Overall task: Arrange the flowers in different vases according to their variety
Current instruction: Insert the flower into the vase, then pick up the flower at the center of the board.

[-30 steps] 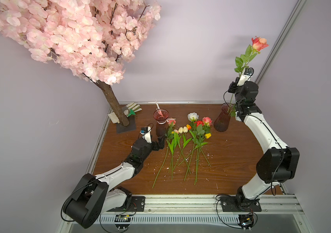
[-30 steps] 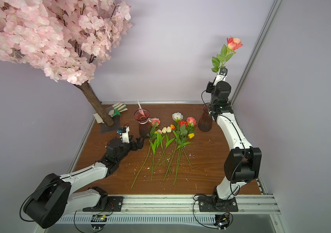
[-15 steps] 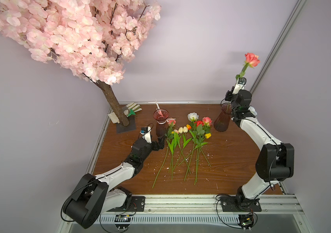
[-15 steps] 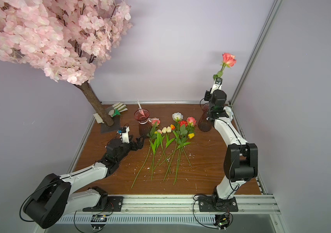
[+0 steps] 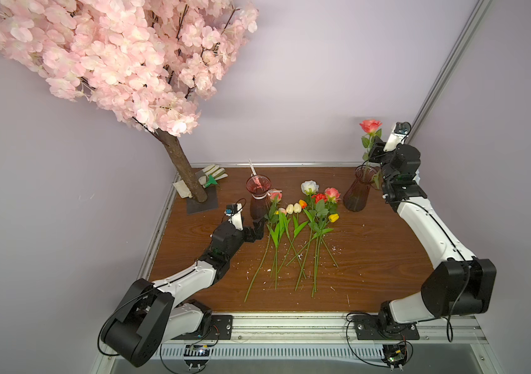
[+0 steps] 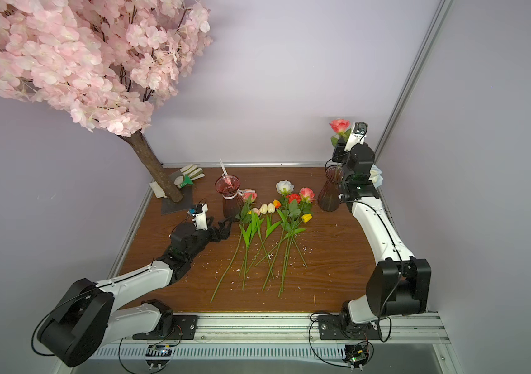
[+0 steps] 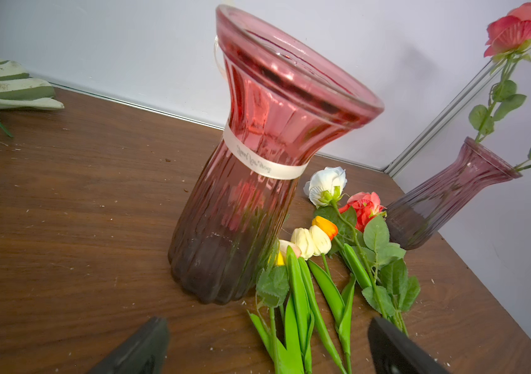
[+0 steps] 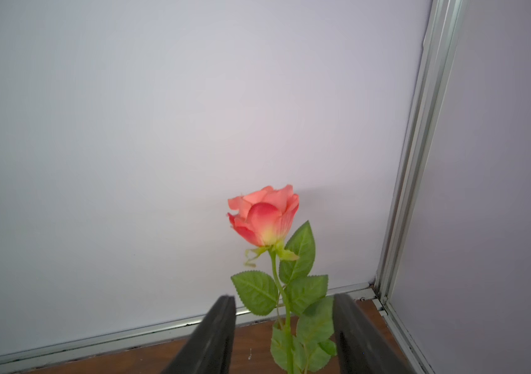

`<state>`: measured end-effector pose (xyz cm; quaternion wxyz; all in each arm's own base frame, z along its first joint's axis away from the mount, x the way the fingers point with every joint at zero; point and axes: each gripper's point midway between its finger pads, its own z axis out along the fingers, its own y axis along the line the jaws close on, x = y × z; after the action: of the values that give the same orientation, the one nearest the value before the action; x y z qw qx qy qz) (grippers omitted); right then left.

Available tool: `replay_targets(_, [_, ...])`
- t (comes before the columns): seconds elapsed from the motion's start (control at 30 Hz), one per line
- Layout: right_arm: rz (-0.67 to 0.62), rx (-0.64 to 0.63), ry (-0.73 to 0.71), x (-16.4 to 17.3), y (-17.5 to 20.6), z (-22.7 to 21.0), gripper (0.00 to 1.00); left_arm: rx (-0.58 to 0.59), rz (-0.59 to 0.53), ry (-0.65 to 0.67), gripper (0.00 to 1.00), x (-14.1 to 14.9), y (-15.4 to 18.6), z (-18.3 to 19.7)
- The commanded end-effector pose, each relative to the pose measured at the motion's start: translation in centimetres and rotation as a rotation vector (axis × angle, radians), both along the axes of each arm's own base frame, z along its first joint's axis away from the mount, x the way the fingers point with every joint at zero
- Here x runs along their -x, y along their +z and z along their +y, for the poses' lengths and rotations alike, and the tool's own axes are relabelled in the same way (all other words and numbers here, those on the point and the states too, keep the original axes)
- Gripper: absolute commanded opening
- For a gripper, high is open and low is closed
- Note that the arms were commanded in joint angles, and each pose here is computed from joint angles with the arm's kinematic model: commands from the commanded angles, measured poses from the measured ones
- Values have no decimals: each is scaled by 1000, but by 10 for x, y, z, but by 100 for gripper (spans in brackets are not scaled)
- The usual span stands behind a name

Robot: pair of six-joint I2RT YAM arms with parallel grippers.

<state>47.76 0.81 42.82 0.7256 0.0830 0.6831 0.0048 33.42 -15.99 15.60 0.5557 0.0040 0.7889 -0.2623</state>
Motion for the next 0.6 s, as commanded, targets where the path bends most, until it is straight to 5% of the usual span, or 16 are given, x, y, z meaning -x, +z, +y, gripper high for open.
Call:
replay_targets(0.0, [-22, -93, 114, 27, 31, 16, 57, -2, -22, -3, 100, 3, 4, -1])
replay_targets(0.3, [65, -162, 484, 85, 15, 103, 60, 11, -48, 3, 100, 8, 11, 2])
replay_targets(0.57, [240, -122, 687, 136, -56, 173, 61, 17, -44, -14, 100, 9, 8, -4])
